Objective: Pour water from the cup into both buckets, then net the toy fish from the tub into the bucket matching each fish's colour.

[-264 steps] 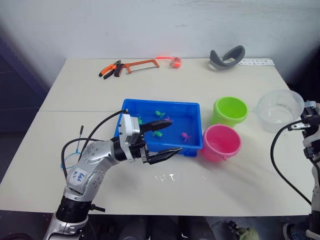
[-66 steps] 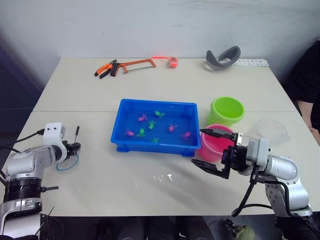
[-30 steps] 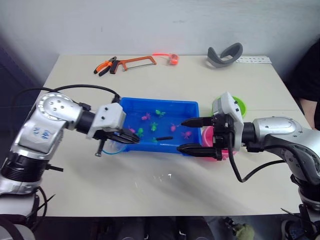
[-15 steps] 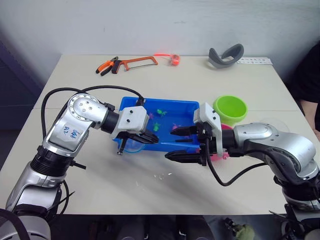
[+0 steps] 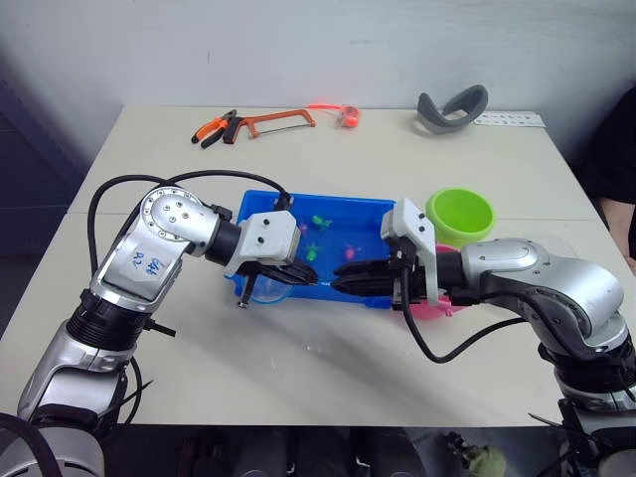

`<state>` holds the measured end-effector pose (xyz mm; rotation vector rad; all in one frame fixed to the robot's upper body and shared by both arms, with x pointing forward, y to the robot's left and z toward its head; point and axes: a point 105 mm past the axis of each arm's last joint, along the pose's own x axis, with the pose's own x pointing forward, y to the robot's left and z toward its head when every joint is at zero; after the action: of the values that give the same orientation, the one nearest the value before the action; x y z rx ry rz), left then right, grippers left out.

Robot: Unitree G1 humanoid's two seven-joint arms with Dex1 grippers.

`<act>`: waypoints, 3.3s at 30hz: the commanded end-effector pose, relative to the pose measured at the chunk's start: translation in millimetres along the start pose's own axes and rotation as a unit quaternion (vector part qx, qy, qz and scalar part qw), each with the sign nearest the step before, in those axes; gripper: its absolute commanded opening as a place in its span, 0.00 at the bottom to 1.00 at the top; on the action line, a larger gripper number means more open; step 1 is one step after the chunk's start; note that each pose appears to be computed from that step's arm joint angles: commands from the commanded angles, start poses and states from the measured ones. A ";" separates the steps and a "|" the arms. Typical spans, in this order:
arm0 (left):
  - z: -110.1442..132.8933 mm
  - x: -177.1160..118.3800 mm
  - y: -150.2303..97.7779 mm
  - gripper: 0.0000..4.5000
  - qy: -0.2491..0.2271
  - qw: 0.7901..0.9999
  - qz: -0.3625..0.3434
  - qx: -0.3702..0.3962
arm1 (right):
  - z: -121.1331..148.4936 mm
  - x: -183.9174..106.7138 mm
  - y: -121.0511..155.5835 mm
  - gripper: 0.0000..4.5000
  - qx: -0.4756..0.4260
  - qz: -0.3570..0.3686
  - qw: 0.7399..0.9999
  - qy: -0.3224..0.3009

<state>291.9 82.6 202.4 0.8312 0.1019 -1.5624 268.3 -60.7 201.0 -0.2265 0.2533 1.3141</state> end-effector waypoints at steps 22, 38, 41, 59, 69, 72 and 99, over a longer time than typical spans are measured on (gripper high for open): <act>-28.3 -142.4 2.6 0.98 -0.173 0.945 0.263 -0.087 | 16.2 -58.6 -28.9 0.00 -0.152 -0.074 0.985 0.015; -34.4 -79.6 -36.0 0.98 -0.246 0.916 0.266 -0.173 | 20.7 -84.6 -98.4 0.00 -0.437 -0.184 0.870 0.135; -32.0 -71.8 -37.1 0.98 -0.254 0.915 0.252 -0.185 | 17.3 -84.3 -107.0 0.00 -0.475 -0.174 0.846 0.168; -30.5 -43.1 -33.7 0.98 -0.282 0.911 0.229 -0.194 | 1.4 -77.5 -127.0 0.00 -0.506 -0.139 0.797 0.301; -31.9 -29.9 -33.2 0.98 -0.284 0.919 0.202 -0.187 | 2.7 -65.4 -125.8 0.00 -0.521 -0.111 0.766 0.359; -32.2 -33.1 -31.9 0.98 -0.278 0.925 0.190 -0.178 | 1.5 -64.4 -124.3 0.00 -0.520 -0.101 0.759 0.379; -30.6 -55.8 -10.8 0.98 -0.228 0.951 0.160 -0.132 | -3.8 -63.8 -92.0 0.00 -0.475 0.010 0.766 0.432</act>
<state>293.9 149.5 201.0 0.2198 -0.1249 -1.3521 347.0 -138.0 215.7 -1.7265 0.3084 1.1754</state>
